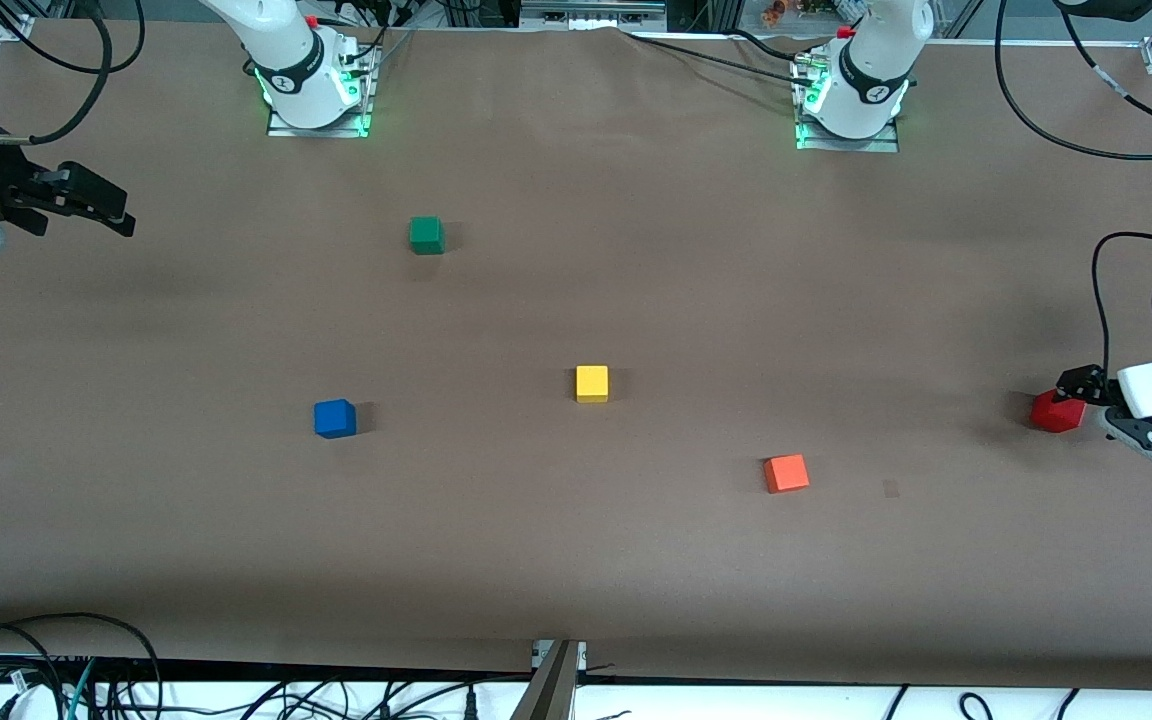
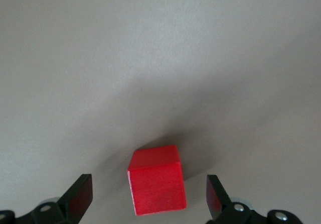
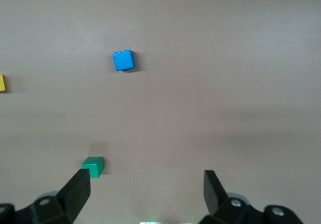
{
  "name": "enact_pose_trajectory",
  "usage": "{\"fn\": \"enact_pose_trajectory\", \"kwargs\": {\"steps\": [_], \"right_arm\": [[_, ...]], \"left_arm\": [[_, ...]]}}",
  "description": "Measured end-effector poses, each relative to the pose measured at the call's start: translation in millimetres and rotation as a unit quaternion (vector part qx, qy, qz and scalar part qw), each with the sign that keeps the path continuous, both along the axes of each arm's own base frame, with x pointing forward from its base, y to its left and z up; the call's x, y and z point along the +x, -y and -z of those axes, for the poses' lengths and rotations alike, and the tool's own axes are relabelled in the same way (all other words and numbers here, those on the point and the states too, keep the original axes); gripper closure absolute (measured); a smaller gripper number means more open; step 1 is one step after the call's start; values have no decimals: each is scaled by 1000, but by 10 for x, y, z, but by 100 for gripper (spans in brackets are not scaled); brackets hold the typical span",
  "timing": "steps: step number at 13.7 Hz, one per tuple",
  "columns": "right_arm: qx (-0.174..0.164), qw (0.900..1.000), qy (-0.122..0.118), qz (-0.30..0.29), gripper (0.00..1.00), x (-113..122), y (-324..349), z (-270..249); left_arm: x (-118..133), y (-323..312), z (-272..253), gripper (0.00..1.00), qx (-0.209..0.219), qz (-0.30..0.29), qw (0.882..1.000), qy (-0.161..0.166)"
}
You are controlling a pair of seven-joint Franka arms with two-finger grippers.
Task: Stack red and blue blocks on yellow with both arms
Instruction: 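Lower the left gripper and grasp the red cube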
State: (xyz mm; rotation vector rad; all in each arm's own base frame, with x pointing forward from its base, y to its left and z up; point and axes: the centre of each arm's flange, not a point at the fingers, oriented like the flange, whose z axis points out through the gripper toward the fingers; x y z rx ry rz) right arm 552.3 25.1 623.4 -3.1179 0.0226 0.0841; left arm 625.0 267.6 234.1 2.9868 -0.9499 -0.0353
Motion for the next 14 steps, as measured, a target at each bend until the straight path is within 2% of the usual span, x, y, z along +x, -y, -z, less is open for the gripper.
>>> {"fn": "enact_pose_trajectory", "kwargs": {"steps": [6, 14], "right_arm": [[0, 1000, 0, 0, 0, 0, -1, -1], [0, 1000, 0, 0, 0, 0, -1, -1]], "left_arm": [[-242, -196, 306, 0, -5, -21, 1000, -12], [-258, -49, 398, 0, -10, -62, 998, -19]]}}
